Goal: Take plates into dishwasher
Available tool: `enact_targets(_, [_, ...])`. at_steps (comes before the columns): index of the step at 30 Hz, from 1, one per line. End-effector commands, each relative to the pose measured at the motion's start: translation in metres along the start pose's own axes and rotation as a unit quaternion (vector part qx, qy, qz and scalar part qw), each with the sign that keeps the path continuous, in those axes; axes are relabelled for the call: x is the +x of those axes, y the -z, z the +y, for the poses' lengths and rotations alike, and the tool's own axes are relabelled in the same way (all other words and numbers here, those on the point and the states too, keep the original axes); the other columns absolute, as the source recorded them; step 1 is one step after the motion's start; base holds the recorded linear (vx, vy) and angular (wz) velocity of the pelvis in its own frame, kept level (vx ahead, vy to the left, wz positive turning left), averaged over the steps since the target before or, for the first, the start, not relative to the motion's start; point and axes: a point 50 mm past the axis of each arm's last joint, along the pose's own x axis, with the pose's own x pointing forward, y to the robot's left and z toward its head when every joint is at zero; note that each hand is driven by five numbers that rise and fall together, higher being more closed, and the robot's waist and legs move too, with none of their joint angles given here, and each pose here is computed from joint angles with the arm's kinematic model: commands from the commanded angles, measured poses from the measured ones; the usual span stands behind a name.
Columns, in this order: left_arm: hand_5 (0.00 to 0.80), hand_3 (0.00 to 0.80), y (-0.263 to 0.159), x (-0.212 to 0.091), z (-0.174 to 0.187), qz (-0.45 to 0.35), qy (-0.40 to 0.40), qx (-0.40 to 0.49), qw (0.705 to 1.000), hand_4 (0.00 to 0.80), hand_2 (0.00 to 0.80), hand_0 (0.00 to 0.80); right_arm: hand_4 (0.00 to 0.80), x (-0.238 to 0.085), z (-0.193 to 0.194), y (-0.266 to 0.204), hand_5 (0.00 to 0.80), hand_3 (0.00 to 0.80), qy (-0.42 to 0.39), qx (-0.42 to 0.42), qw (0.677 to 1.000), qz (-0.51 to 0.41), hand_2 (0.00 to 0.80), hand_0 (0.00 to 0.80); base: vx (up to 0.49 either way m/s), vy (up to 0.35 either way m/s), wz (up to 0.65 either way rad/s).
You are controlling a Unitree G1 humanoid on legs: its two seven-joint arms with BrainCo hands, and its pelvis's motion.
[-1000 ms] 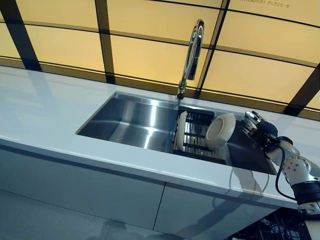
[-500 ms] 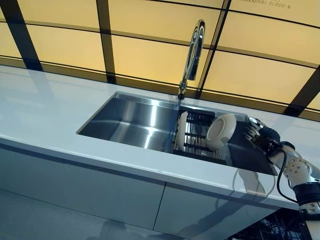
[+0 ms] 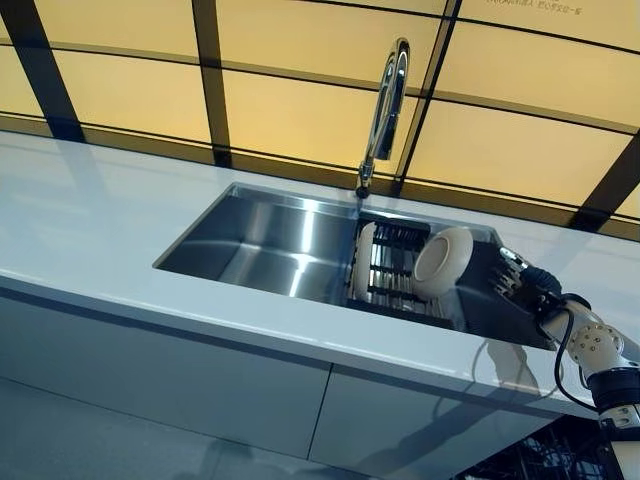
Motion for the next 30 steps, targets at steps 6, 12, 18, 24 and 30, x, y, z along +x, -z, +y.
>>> enact_targets(6, [0.0,0.0,-0.015,0.003,0.004,-0.018,0.004,0.033,0.999,0.0,0.0,0.0,0.0,0.005,0.02,-0.033,0.0,0.0,-0.022,-0.007,0.999,-0.043,0.0,0.0,0.031,-0.007,0.01])
enact_targets(12, [0.0,0.0,-0.014,0.003,0.002,-0.019,0.009,0.035,0.999,0.0,0.0,0.0,0.0,0.008,0.024,-0.027,0.0,0.0,-0.023,-0.011,0.999,-0.03,0.0,0.0,0.05,-0.002,0.01])
enact_targets(18, [0.0,0.0,-0.012,0.002,0.004,-0.016,0.009,0.042,0.999,0.0,0.0,0.0,0.0,0.01,0.027,-0.022,0.0,0.0,-0.021,-0.012,1.0,-0.02,0.0,0.0,0.045,-0.011,0.04])
enact_targets(24, [0.0,0.0,-0.013,0.002,0.005,-0.016,0.008,0.044,0.999,0.0,0.0,0.0,0.0,0.013,0.032,-0.017,0.0,0.0,-0.027,-0.013,0.999,-0.013,0.0,0.0,0.045,-0.013,0.06])
enact_targets(30, [0.0,0.0,-0.016,0.003,0.003,-0.022,0.014,0.044,0.999,0.0,0.0,0.0,0.0,0.015,0.04,-0.018,0.0,0.0,-0.033,-0.017,0.999,-0.015,0.0,0.0,0.019,-0.005,0.0])
